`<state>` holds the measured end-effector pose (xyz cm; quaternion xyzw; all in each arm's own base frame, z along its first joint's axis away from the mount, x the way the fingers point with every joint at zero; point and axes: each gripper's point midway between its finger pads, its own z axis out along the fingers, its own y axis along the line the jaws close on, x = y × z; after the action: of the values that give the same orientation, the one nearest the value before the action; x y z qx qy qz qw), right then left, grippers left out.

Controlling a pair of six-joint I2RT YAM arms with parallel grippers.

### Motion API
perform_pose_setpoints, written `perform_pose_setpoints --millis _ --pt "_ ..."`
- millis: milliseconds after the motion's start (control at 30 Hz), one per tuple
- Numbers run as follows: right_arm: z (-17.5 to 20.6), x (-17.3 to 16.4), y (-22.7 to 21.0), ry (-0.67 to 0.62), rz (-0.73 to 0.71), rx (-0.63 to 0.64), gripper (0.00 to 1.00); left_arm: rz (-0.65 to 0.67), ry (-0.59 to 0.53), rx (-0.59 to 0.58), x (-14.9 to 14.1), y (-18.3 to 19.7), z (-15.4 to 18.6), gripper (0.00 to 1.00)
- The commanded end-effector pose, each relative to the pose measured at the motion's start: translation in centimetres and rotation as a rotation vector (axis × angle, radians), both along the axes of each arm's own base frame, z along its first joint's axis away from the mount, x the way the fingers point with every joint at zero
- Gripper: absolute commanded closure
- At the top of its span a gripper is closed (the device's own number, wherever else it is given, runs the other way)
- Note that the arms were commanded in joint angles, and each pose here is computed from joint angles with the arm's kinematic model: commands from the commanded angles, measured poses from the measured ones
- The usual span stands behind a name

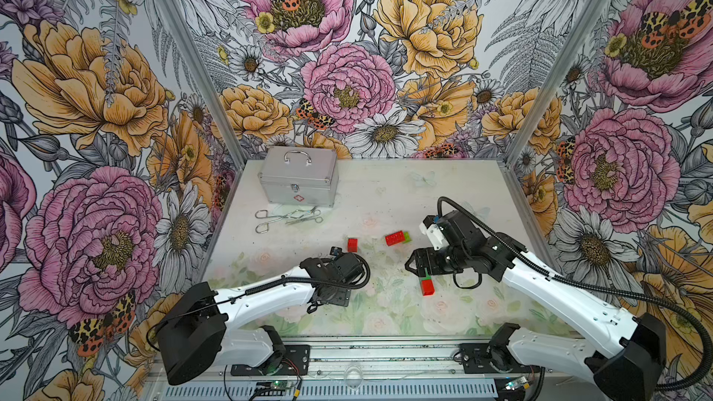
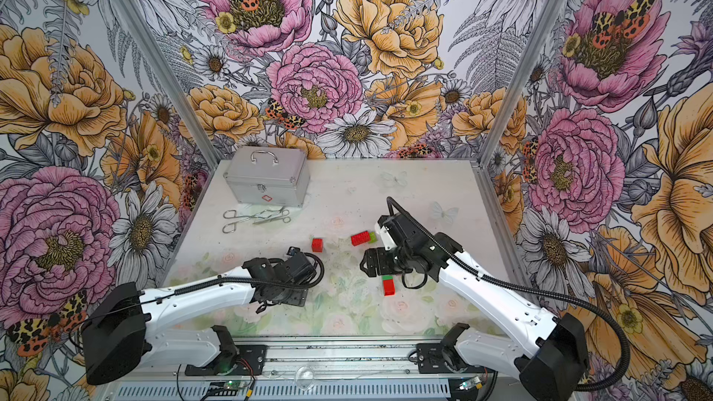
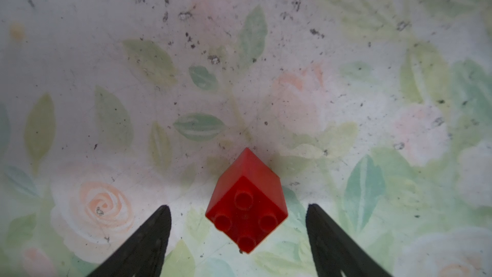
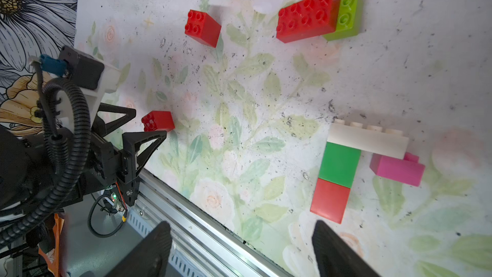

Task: Assemble the letter r with lego
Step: Move the lego brick at the center of the board.

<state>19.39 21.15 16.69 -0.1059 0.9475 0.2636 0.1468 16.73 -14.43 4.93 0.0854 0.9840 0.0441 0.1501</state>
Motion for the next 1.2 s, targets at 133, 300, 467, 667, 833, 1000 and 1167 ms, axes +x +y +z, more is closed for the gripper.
perform_pose_setpoints --millis 133,300,467,667,833,1000,1167 --pt "-0.5 -0.5 0.2 0.018 0.004 0.013 0.16 -0.036 -0.001 -0.044 0.4 -1.1 -0.5 0.3" --pt "-0.6 -0.6 0.0 0.021 0.002 0.01 0.16 -0.042 0.019 -0.054 0.1 -1.3 -1.1 0.45" --pt "-0.8 -0.6 -0.1 0.023 -0.003 0.005 0.15 -0.042 0.039 -0.05 -0.4 -1.5 -1.6 0.54" --pt "-1.0 -0.3 0.0 0.024 -0.005 -0.006 0.15 -0.036 0.044 -0.052 -0.7 -1.7 -1.8 0.57" --pt "-1.0 0.1 -0.1 0.022 -0.021 -0.014 0.15 0.062 -0.018 -0.076 0.4 -2.1 -1.3 0.63" --pt "-0.9 0.3 0.0 0.019 -0.024 -0.016 0.15 0.163 -0.102 -0.118 2.8 -3.0 -0.3 0.59" --pt "-0.9 0.2 0.0 0.019 -0.021 -0.016 0.15 0.171 -0.114 -0.127 4.2 -4.4 -0.1 0.48"
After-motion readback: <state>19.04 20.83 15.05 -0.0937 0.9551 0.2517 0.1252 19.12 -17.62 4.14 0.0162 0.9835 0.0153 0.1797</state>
